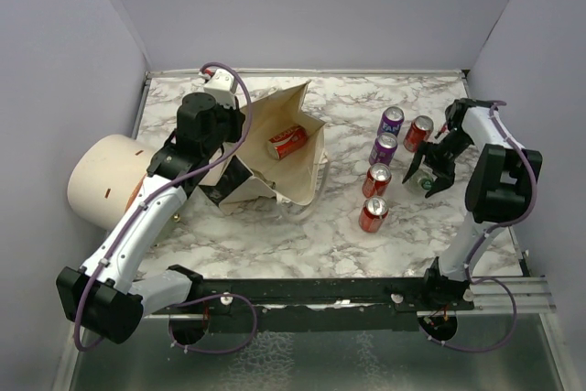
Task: Take the beverage out of the canvas bag
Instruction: Place the drink at the center of the board.
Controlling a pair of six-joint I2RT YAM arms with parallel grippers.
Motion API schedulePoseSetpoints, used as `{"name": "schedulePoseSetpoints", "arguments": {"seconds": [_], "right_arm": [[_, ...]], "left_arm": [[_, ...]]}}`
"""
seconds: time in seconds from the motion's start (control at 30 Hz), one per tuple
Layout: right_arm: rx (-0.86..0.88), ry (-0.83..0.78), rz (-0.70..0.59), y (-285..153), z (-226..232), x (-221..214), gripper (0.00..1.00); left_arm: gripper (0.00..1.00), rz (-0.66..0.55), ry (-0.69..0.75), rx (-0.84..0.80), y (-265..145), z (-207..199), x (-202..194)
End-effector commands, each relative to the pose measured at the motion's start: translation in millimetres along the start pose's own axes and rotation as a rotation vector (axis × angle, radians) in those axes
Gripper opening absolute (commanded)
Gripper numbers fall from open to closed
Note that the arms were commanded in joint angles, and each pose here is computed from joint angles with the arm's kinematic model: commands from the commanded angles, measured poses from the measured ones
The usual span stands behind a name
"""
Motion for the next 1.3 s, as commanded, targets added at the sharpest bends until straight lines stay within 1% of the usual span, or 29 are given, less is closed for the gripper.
{"name": "schedulePoseSetpoints", "arguments": {"seconds": [0.0, 0.1, 0.23, 0.37, 0.53, 0.67, 0.73, 0.87, 1.0, 1.17, 1.2, 1.27], "right_arm": [[0.009, 0.010, 0.011, -8.1, -6.5, -32.9, 0.26], [0.018, 0.012, 0.044, -2.9, -12.6, -52.0, 0.26], [0.033, 0.021, 0.054, -1.8, -15.3, -66.4, 0.31], [0.000, 0.025, 0.048, -0.7, -17.6, -59.7, 0.41], [0.022, 0.027, 0.069, 1.2, -8.4, -41.1, 0.48], [0.031, 0.015, 0.074, 2.2, -6.1, -35.3, 0.62], [0.038, 0.012, 0.091, 5.2, -6.5, -36.8, 0.66], [0.023, 0.008, 0.086, 5.6, -8.0, -34.2, 0.69], [0.047, 0.003, 0.080, 2.7, -2.8, -29.5, 0.72], [0.070, -0.001, 0.078, 1.0, 1.9, -24.9, 0.73], [0.071, -0.001, 0.075, 0.5, 2.7, -23.2, 0.72], [0.072, 0.005, 0.067, -1.1, 4.7, -19.4, 0.64]], "left_arm": [[0.00, 0.007, 0.008, 0.014, -0.6, 1.5, -5.8], [0.00, 0.009, 0.023, 0.018, -1.9, 1.4, -6.2], [0.00, 0.012, 0.040, 0.022, -2.9, 1.9, -6.3], [0.00, 0.007, 0.031, 0.014, -2.4, 0.4, -5.4], [0.00, 0.000, 0.028, 0.010, -3.0, -0.3, -3.3], [0.00, 0.005, 0.030, 0.018, -4.7, 0.9, -4.3], [0.00, 0.007, 0.029, 0.019, -5.0, 1.1, -4.6], [0.00, 0.006, 0.027, 0.015, -3.7, 0.3, -3.9], [0.00, 0.007, 0.026, 0.011, -2.2, -0.4, -4.1], [0.00, 0.011, 0.023, 0.009, -1.3, -0.6, -5.7], [0.00, 0.013, 0.023, 0.009, -1.3, -0.6, -6.2], [0.00, 0.013, 0.022, 0.009, -0.9, -0.7, -6.2]]}}
Point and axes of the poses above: each gripper's point midway between its finger pads, its own y axis out along the fingers, its own z axis along the line the jaws close on, x = y × z, the point moved 5 cm from there along -y, back along the fingers, and after that the axes turned 2 degrees about y, right-handed, at the moved point
